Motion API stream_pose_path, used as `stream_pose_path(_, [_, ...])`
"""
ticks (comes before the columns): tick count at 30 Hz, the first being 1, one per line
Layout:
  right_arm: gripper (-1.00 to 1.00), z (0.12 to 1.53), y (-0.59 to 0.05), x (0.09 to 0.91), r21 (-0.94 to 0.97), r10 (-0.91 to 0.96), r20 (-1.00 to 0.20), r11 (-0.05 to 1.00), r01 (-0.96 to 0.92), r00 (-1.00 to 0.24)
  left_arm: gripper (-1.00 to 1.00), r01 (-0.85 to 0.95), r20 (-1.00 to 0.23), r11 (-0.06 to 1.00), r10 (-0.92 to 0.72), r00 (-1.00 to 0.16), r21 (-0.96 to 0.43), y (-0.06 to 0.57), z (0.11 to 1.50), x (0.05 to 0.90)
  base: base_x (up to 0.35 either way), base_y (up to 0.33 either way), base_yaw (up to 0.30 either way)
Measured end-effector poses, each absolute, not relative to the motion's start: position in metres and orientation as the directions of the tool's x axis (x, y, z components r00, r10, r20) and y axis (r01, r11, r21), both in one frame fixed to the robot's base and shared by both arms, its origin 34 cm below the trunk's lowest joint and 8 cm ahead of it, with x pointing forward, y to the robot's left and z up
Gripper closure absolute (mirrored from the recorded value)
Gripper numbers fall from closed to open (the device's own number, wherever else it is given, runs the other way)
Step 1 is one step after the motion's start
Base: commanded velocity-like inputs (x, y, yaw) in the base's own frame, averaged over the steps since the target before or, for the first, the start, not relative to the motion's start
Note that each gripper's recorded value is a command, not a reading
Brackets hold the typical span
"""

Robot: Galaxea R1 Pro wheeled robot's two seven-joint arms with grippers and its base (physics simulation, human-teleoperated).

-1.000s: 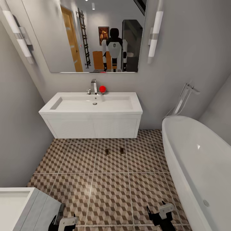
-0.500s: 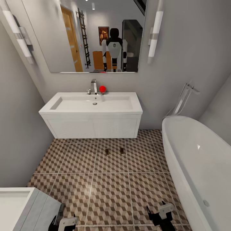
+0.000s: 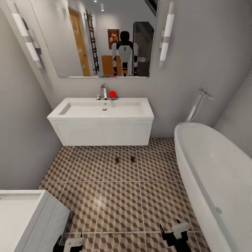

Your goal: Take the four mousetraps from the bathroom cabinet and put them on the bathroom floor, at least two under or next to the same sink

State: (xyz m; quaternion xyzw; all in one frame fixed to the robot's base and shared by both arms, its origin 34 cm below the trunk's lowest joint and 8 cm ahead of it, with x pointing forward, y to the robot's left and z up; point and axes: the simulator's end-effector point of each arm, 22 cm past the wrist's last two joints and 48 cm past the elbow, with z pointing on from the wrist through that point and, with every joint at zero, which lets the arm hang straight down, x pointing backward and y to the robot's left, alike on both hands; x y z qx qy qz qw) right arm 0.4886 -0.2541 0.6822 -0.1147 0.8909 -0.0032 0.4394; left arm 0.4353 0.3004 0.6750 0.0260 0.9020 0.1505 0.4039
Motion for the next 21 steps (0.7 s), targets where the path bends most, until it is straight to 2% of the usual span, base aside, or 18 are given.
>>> stream_pose_path(21, [-1.0, 0.6822, -0.2541, 0.4886, -0.107, -0.207, -0.782, 0.974, -0.202, -0.588, -1.0, -0.073, -0.717, 0.953, 0.168, -0.676, 0.293, 0.3004, 0.6741, 0.4317, -0.334, 0.0, 0.0])
